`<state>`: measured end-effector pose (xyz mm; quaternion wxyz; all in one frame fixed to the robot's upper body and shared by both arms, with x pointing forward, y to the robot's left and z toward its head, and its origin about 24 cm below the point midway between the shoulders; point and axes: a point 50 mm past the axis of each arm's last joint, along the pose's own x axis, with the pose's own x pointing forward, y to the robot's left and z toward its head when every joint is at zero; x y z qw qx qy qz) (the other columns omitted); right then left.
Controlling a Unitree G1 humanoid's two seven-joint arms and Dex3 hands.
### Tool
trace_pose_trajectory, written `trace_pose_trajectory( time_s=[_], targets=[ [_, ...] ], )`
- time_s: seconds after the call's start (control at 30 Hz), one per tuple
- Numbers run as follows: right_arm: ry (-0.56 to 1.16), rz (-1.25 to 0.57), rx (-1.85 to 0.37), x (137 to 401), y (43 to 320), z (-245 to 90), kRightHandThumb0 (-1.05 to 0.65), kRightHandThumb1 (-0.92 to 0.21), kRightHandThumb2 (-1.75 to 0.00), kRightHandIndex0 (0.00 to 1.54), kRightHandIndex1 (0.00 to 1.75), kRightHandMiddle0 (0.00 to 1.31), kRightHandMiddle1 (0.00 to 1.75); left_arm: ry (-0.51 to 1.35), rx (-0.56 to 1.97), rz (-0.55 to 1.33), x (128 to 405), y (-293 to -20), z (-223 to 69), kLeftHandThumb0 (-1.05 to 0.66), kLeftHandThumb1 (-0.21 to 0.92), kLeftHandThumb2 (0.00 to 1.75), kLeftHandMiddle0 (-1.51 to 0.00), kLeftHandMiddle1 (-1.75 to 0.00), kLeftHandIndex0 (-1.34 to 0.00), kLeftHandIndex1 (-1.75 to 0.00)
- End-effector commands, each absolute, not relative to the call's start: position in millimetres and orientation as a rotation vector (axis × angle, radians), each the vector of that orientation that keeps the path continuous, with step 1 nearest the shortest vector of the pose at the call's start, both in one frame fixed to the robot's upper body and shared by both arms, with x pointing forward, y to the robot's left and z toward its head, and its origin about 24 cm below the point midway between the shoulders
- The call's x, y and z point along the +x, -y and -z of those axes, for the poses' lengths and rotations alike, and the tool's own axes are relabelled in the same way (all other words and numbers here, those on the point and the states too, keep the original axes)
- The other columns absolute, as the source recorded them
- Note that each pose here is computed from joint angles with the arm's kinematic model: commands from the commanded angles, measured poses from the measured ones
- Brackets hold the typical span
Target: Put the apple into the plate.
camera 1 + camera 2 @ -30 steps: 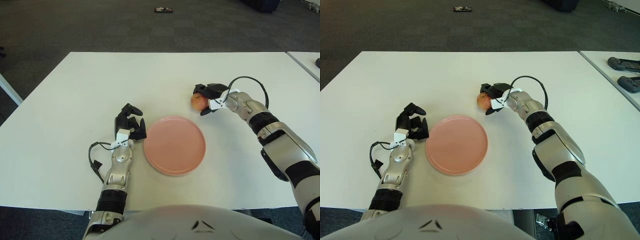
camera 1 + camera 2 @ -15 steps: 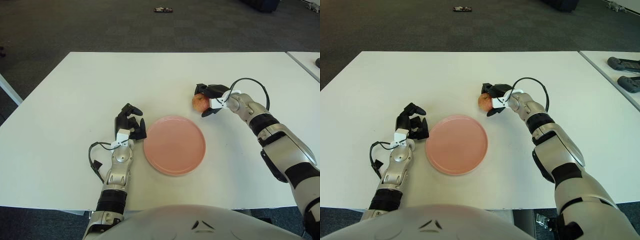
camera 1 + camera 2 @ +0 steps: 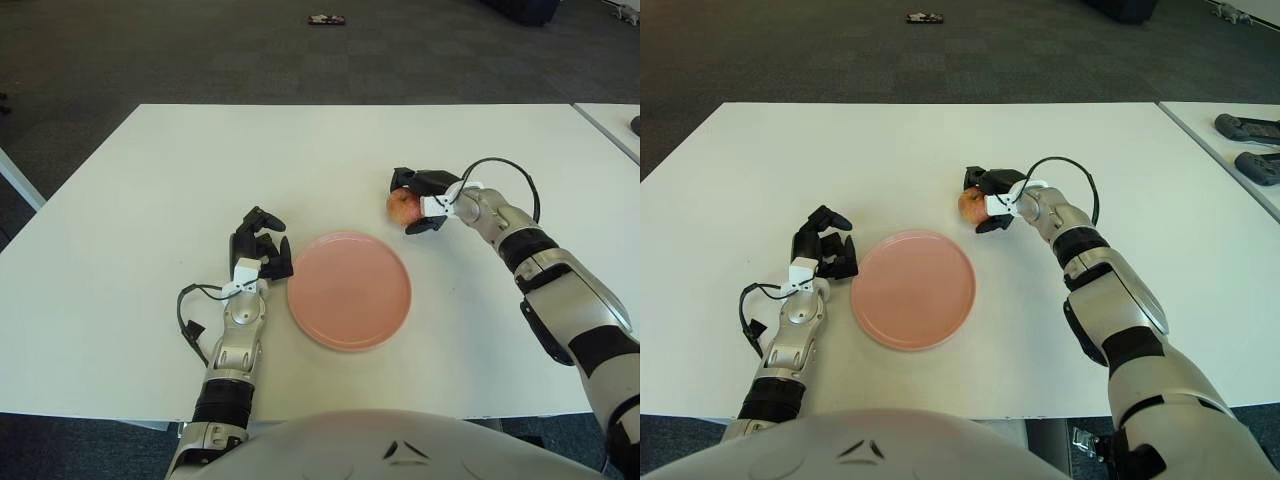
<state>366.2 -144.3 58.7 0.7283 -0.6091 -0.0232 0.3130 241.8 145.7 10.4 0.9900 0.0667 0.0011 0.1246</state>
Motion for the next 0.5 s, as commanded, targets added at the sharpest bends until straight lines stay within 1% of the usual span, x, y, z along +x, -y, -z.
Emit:
trace_pose_trajectory(
  time_s=[0.0,0.2,0.47],
  targets=[
    [0.078,-0.635,-1.268,364.3,145.7,-56.7,-0.45,-0.42,-1.17,1.03,1.75,0.54,1.73,-0.017,0.128,-0.250,241.4,-144.6,-8.9,-0.54,0.16,1.51,-1.22,-1.75,-0.74,-1.75],
    [0.147,-0.542,-1.173,362.3,146.4,-58.0,-0.46,-0.39,-1.22,1.09,1.75,0.56,1.74,-0.016,0.115,-0.244,241.4,-144.4,-8.8,-0.53,0.17,1.50,-1.21,-1.75,-0.73,-1.75],
    [0.251,-0.427,-1.015,360.7,146.2,-70.3,-0.47,-0.36,-1.26,1.18,1.75,0.58,1.75,-0.018,0.123,-0.244,241.7,-144.3,-8.6,-0.53,0.17,1.50,-1.22,-1.75,-0.73,-1.75]
  ],
)
